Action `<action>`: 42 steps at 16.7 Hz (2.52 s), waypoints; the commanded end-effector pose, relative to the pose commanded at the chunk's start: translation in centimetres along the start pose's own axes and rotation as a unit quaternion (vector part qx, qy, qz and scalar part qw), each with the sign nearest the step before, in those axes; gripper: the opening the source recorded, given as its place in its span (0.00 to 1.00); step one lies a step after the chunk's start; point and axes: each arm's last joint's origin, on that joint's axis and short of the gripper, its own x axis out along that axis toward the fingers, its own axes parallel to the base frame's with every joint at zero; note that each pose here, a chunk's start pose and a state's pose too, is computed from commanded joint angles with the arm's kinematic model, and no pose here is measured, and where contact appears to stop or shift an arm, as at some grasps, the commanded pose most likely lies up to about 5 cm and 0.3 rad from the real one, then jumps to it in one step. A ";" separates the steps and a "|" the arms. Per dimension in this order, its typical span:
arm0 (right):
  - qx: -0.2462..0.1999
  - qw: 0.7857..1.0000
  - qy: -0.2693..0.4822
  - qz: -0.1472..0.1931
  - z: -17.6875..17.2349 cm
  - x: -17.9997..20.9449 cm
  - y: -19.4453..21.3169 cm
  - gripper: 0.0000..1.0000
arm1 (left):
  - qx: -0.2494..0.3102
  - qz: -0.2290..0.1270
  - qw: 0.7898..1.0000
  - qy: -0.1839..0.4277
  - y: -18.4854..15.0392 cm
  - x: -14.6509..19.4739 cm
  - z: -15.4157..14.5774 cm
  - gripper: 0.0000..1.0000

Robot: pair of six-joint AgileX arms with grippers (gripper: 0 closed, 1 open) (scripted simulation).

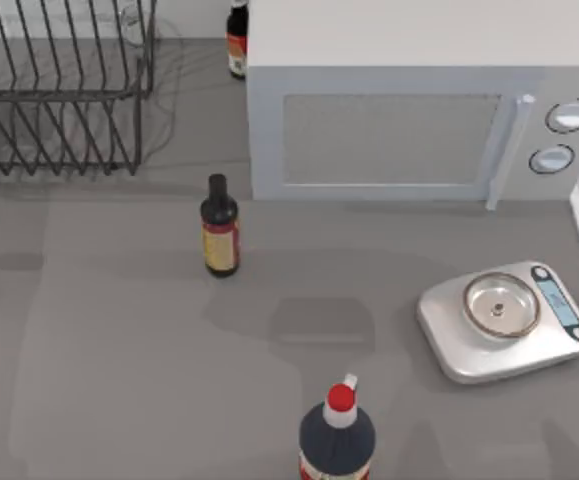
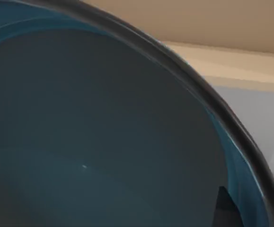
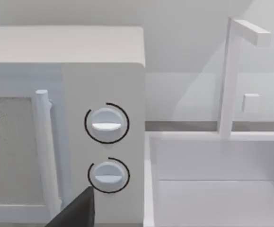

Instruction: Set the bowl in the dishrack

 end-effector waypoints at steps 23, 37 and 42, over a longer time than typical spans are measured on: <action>0.000 1.000 0.000 0.000 0.0 0.0 0.0 1.00 | 0.062 0.003 0.992 -0.106 3.0 13.9 -8.1 0.00; 0.000 1.000 0.000 0.000 0.0 0.0 0.0 1.00 | 0.060 0.003 0.993 -0.101 3.0 19.2 -16.2 0.15; 0.000 1.000 0.000 0.000 0.0 0.0 0.0 1.00 | 0.060 0.003 0.993 -0.101 3.0 19.2 -16.2 0.53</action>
